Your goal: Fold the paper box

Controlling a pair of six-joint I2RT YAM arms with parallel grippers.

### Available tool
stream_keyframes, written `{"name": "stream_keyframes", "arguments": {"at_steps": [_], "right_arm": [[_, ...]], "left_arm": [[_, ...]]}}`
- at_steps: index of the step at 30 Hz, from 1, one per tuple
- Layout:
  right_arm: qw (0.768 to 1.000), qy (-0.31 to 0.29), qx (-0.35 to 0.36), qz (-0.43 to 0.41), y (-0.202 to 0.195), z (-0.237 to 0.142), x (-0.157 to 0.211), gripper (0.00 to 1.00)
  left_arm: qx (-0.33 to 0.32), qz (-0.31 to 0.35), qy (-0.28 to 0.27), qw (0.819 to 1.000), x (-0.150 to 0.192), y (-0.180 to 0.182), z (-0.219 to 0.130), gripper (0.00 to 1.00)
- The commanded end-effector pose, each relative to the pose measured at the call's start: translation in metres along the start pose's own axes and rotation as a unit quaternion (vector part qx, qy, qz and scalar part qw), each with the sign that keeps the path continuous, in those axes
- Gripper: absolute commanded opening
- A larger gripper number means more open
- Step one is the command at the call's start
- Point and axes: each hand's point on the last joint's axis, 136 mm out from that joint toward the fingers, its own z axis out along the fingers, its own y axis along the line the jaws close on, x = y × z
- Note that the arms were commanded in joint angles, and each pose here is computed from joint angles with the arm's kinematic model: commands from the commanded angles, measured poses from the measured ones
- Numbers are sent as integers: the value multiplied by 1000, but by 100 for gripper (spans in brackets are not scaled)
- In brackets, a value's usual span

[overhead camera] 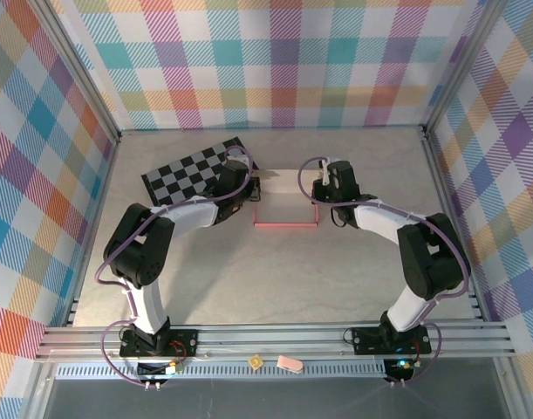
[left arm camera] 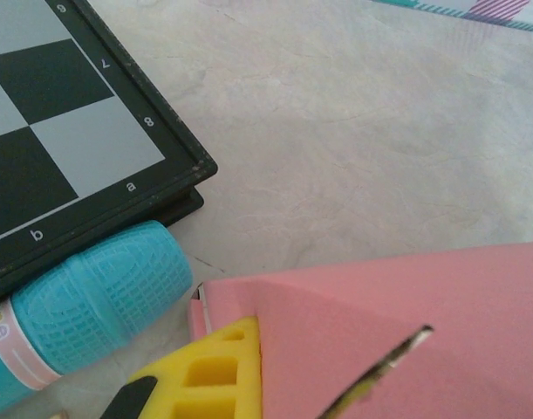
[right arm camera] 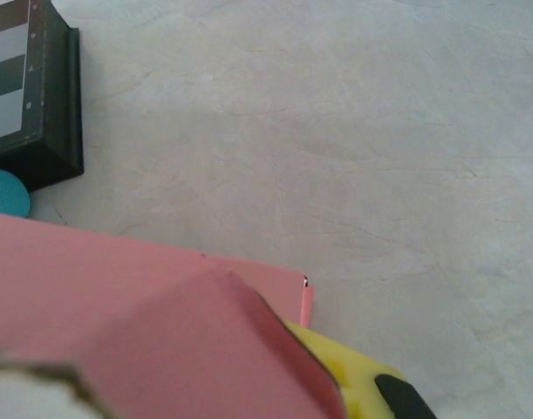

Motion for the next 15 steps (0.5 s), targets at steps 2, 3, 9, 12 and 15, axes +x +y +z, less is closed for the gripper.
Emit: {"name": "stream_keyframes", "arguments": {"at_steps": [2,3,9,12,15], "right_arm": [[1000,10,-17,-9,9,-10,13,0],[1000,10,-14,-10,8,-11,13,0],[1000,16,-5,-18,6,-9,23,1],[1000,9,-9,-16,8,-13,17,5],[1000,-4,-24,-8,15,-22,2,9]], "left_arm": [[41,5,-1,999,8,-26,-11,0],[40,6,0,999,11,-26,-11,0],[32,5,-10,999,21,-26,-14,0],[28,14,-11,999,24,-25,-15,0],[25,32,-13,999,25,-26,-14,0]]}}
